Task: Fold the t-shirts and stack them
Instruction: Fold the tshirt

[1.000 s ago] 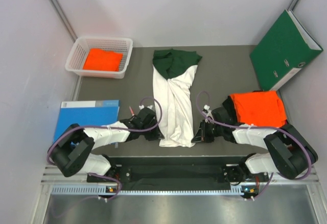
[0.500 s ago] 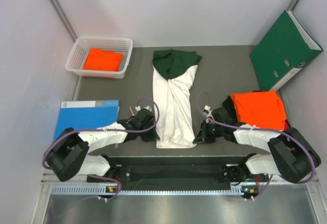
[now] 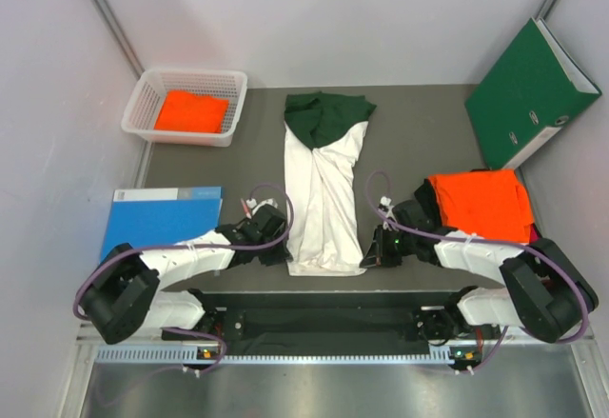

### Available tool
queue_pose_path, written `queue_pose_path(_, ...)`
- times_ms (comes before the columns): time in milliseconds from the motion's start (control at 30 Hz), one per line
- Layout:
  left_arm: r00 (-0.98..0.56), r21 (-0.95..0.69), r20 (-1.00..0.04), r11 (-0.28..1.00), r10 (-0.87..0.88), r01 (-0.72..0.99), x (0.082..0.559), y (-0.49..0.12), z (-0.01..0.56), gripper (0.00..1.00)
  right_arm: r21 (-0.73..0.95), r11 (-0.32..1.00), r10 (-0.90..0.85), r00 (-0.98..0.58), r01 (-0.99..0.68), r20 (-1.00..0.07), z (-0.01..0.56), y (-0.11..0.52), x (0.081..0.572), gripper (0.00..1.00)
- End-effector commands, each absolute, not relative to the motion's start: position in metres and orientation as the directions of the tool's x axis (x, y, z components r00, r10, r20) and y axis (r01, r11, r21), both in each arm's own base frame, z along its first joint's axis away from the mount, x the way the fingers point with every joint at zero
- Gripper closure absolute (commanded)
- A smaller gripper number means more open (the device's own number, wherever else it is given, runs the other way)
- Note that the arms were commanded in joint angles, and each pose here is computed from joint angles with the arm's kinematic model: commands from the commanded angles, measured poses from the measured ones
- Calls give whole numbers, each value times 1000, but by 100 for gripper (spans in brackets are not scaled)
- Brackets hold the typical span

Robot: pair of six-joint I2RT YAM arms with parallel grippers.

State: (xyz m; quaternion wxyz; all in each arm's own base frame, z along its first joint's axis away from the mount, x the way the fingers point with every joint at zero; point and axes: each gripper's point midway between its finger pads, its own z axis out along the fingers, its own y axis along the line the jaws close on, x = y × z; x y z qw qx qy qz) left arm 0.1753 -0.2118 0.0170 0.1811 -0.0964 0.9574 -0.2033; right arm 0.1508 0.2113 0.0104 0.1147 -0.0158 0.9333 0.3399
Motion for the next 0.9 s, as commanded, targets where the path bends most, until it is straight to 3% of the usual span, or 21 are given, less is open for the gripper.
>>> queue_pose_path(0,-940,-176,-267,970,-211,-168,142,-153,-19,100,430,901,18,-988,-51,-155,-30,168,124,100)
queue_pose_path(67,-945,-197,-254,967,-207,-159,143,-159,-20,95,443,895,15,-988,-55,-154,-29,171,123,98)
queue_pose_path(133,-951,-217,-233,964,-204,-154,139,-163,-22,67,449,892,21,-987,-53,-160,-28,171,124,91)
queue_pose_path(167,-949,-238,-237,959,-209,-152,141,-167,-21,8,454,890,23,-987,-52,-158,-28,172,123,77)
queue_pose_path(200,-949,-242,-233,958,-211,-154,139,-167,-22,1,459,887,24,-986,-56,-166,-27,173,124,72)
queue_pose_path(367,-939,-313,-230,933,-256,-178,135,-172,-20,1,468,882,51,-981,-44,-190,-23,172,125,47)
queue_pose_path(467,-936,-335,-223,923,-273,-190,130,-171,-21,1,475,879,65,-975,-44,-211,-21,171,126,41)
queue_pose_path(567,-936,-339,-216,921,-277,-193,125,-169,-28,1,486,873,76,-975,-37,-211,-21,172,125,42)
queue_pose_path(667,-950,-358,-175,916,-258,-183,117,-176,-30,16,498,867,74,-978,-34,-194,-25,174,122,43)
queue_pose_path(867,-966,-325,-137,931,-221,-167,105,-177,-43,26,533,846,69,-985,-27,-159,-31,184,118,49)
